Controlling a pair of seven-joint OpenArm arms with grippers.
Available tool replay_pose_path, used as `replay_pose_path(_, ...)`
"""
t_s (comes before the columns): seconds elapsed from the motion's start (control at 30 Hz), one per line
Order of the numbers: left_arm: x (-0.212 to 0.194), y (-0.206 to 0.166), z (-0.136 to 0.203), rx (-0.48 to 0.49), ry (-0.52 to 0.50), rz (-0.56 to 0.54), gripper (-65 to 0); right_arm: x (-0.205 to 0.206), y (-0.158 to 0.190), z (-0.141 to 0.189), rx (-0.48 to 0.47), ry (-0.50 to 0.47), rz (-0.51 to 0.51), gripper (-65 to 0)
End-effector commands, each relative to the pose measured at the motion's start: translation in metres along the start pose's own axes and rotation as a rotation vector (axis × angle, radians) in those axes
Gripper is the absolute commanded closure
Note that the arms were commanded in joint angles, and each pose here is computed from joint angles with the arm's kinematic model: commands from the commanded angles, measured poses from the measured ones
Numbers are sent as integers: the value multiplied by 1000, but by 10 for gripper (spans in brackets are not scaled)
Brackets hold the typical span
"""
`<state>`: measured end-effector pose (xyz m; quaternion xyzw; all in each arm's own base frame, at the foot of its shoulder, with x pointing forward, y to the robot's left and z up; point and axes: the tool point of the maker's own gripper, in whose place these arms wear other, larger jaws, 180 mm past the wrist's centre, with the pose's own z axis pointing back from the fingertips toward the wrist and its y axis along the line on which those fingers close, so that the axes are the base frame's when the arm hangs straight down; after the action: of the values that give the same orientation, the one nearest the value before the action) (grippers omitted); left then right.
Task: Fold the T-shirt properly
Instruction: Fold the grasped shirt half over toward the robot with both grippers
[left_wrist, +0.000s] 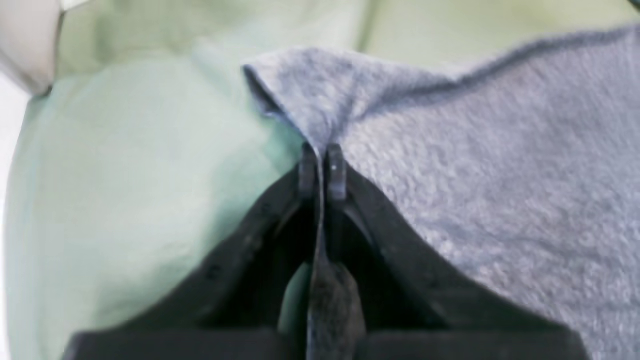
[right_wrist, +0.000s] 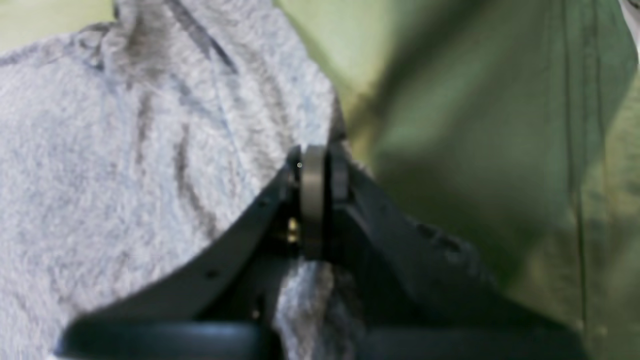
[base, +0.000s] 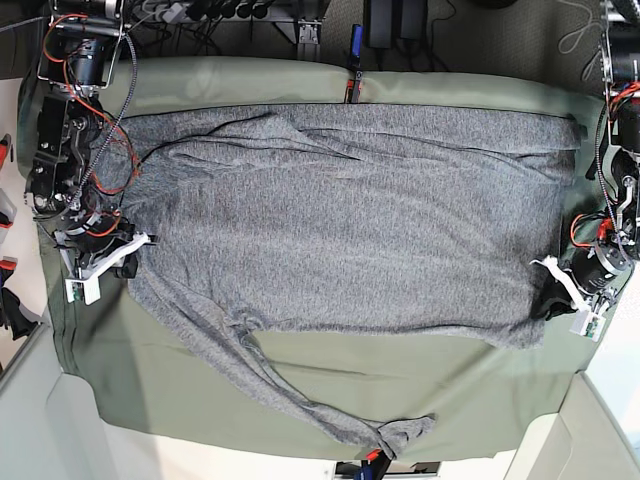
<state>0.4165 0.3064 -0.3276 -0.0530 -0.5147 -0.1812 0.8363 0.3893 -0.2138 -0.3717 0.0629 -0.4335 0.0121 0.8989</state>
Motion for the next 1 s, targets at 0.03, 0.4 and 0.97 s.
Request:
replay_pose_path(0.03, 22, 6, 13, -3, -54, -55, 0, 16, -6, 8, -17, -51, 22, 0)
replay_pose_path(0.4, 7, 29, 48, 85, -70, -17, 0, -5, -25, 34, -65, -46, -10, 0)
replay_pose_path(0.97, -14, 3, 99, 82, -41, -77, 0, -27, -28, 67, -80, -21, 43, 0)
